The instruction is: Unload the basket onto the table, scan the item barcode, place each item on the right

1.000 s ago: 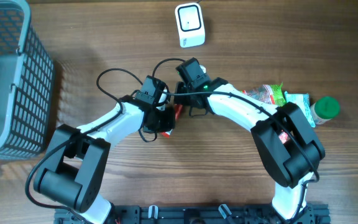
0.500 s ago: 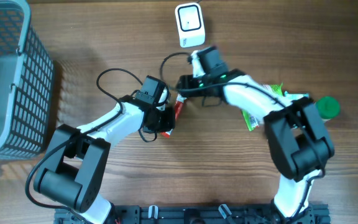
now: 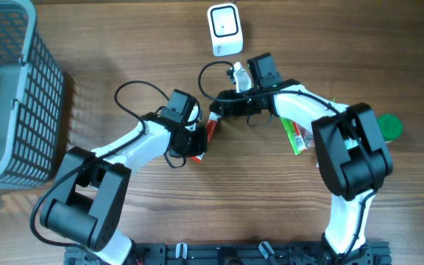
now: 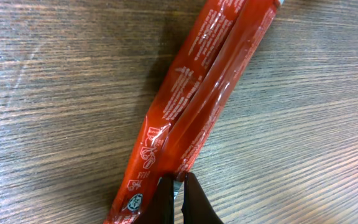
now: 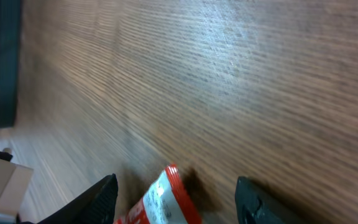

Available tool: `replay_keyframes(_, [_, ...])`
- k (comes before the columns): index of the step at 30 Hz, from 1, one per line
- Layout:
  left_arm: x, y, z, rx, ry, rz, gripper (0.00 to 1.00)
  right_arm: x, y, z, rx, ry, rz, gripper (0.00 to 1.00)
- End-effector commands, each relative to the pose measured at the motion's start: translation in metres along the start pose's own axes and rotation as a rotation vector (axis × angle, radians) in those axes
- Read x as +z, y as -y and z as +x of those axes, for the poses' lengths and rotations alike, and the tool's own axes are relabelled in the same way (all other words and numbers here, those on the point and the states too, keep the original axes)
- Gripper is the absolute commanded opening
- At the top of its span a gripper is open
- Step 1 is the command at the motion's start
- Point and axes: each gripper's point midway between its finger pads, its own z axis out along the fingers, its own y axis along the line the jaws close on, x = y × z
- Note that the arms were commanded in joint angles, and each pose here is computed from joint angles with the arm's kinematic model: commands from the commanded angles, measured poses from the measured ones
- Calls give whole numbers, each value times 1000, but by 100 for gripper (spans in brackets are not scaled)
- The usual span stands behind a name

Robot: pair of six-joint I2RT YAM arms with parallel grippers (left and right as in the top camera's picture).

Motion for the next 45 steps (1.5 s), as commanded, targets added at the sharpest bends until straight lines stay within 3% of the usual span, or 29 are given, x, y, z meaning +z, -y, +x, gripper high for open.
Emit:
replay_keyframes(1, [11, -18, 11, 0, -42, -67, 4, 22, 4, 30, 40, -100, -65, 61])
replay_keyframes(7, [11, -18, 11, -1, -43, -68, 4, 33, 4, 43, 63, -146, -102, 50])
replay_keyframes(13, [11, -18, 11, 0, -42, -68, 4, 34, -3, 48, 38, -164, -143, 47])
replay_keyframes(18, [11, -18, 11, 0, -42, -68, 4, 33, -7, 52, 16, -179, -166, 33])
replay_keyframes(22, [11, -18, 11, 0, -42, -68, 4, 32, -8, 53, 2, -182, -174, 31])
replay_keyframes(28, [6, -17, 3, -1, -15, -60, 6, 30, -5, 50, 11, -174, -173, 8])
replay_keyframes(33, [-36, -8, -38, -22, 123, -12, 15, 21, -9, 41, -13, -147, -174, 5])
replay_keyframes(40, [-144, -22, -86, -99, 416, 44, 29, -19, -43, 14, -192, -48, -155, 4])
replay_keyframes(45, [-182, -64, -94, -134, 521, -38, 59, -60, -64, -2, -271, 28, -54, 5])
